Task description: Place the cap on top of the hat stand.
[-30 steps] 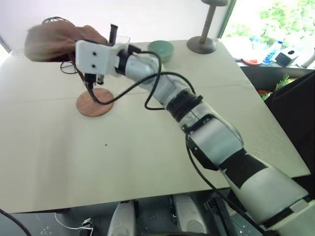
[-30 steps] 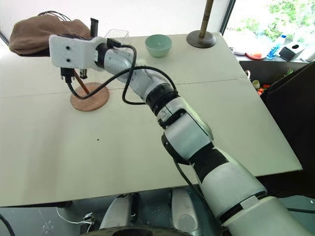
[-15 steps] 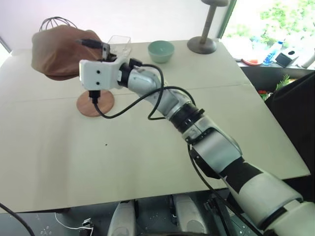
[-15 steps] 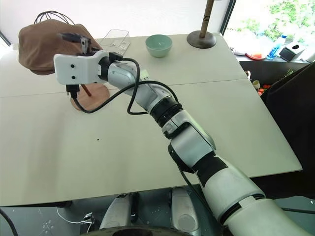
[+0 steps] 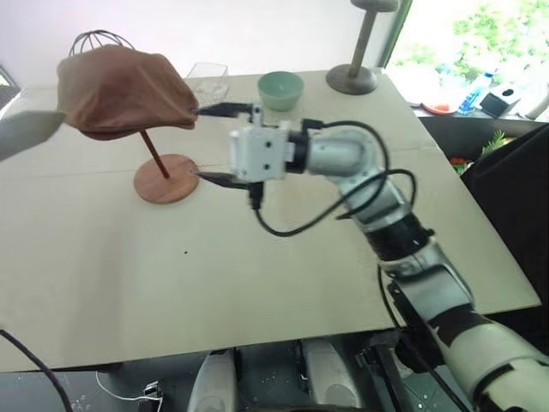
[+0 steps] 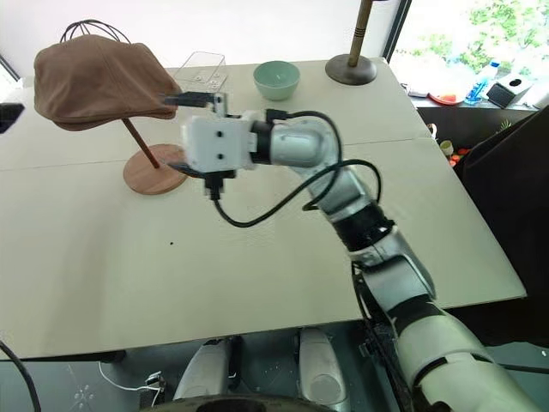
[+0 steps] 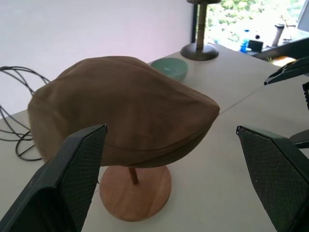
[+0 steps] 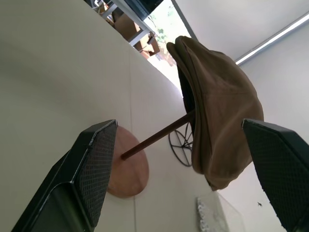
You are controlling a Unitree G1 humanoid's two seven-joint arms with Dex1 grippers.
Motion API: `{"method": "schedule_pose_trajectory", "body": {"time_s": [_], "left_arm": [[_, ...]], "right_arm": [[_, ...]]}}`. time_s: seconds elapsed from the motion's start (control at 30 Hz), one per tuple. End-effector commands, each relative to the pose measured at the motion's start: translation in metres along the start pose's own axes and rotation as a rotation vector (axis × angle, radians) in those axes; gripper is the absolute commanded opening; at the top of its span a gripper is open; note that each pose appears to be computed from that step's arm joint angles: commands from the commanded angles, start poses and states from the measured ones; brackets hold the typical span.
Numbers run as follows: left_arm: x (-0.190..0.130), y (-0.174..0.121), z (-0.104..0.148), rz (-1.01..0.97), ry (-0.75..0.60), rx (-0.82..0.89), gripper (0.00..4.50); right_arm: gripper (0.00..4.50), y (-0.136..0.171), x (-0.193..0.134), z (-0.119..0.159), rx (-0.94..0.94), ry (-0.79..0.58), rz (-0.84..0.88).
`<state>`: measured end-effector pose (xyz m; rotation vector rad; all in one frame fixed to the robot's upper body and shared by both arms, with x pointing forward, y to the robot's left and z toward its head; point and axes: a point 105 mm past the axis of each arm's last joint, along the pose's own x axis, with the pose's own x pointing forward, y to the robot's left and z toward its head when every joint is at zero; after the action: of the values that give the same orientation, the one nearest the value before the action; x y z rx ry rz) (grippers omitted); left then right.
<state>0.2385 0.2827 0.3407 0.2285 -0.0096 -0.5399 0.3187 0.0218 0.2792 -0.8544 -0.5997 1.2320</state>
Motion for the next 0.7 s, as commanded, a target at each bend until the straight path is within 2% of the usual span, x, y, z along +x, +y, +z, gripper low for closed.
{"method": "schedule_pose_trajectory", "body": {"time_s": [0.03, 0.1, 0.17, 0.27, 0.4, 0.57, 0.7], "left_arm": [[0.003, -0.007, 0.004, -0.049, 0.047, 0.166, 4.5], [0.008, -0.007, -0.01, -0.083, 0.134, 0.296, 4.5], [0.01, -0.006, -0.018, -0.107, 0.185, 0.38, 4.5], [0.02, -0.006, -0.021, -0.125, 0.211, 0.559, 4.5], [0.04, -0.008, -0.015, -0.114, 0.16, 0.739, 4.5], [0.06, -0.021, -0.014, -0.135, 0.1, 0.825, 4.5], [0.078, -0.029, -0.023, -0.136, 0.103, 0.876, 4.5]], "right_arm": [[4.36, -0.033, -0.038, 0.006, 0.249, 0.022, -0.064], [4.36, -0.046, -0.068, -0.001, 0.474, 0.09, -0.045], [4.36, -0.047, -0.082, 0.003, 0.58, 0.116, -0.003], [4.36, -0.047, -0.109, 0.031, 0.784, 0.053, 0.133], [4.36, -0.054, -0.13, 0.052, 0.87, -0.002, 0.188], [4.36, -0.065, -0.135, 0.046, 0.898, 0.026, 0.109], [4.36, -0.066, -0.136, 0.045, 0.905, 0.018, 0.095]]}}
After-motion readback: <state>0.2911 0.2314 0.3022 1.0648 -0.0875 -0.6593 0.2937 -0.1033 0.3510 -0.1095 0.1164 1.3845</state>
